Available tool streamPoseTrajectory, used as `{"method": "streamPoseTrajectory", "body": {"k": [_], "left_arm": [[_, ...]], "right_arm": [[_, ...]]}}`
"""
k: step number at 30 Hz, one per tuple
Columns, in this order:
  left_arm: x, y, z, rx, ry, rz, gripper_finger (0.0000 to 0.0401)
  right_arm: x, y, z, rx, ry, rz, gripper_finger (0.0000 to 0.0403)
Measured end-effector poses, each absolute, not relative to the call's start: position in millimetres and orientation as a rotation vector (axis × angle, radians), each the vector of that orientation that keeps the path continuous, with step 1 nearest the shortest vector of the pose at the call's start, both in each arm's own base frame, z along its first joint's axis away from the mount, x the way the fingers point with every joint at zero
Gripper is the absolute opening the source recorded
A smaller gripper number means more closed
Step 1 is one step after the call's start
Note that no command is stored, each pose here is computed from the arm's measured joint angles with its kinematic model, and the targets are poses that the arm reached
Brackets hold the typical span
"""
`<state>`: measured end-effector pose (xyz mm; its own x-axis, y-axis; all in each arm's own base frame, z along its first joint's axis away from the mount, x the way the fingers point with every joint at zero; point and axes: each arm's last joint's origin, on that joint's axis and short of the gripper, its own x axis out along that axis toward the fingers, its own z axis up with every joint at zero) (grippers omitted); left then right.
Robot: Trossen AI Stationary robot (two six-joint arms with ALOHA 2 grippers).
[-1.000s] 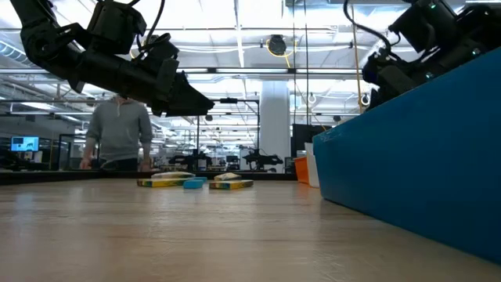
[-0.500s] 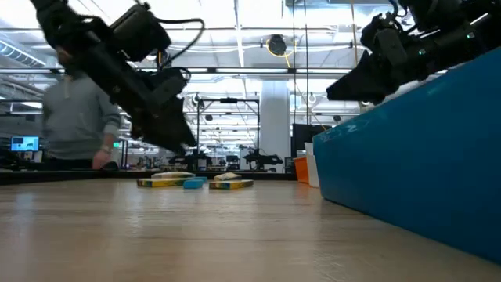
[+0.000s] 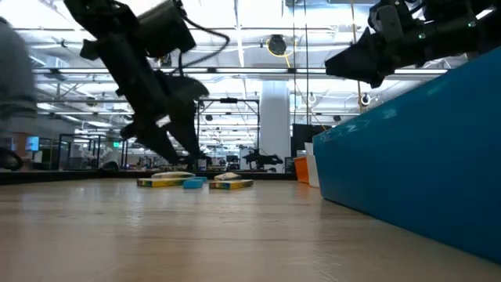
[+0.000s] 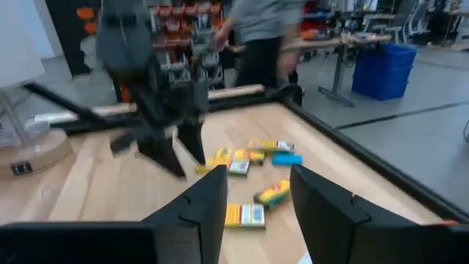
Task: Pick & Place School Supplies
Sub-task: Put the blue eraser into the white bin
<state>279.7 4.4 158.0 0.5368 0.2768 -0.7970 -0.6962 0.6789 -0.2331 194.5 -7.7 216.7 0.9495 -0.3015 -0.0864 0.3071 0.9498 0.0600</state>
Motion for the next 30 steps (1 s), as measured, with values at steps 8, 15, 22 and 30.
{"method": "streamPoseTrajectory", "body": {"k": [8,15,22,30], "left_arm": [[306.1,10.3,138.2,-0.629,0.926,0.74,0.0266],[325.1,11.6,125.3,-0.601,1.022,0.77,0.0266],[325.8,11.3,123.8,-0.577,1.126,0.829,0.0266],[322.3,12.0,124.2,-0.6,1.145,0.894,0.025]], "right_arm": [[192.6,-5.9,218.3,0.074,0.074,-0.299,0.0139],[192.5,-5.8,218.1,0.075,0.076,-0.298,0.0135],[192.5,-5.8,217.7,0.076,0.08,-0.298,0.0134],[192.5,-5.9,217.7,0.076,0.08,-0.299,0.0134]]}}
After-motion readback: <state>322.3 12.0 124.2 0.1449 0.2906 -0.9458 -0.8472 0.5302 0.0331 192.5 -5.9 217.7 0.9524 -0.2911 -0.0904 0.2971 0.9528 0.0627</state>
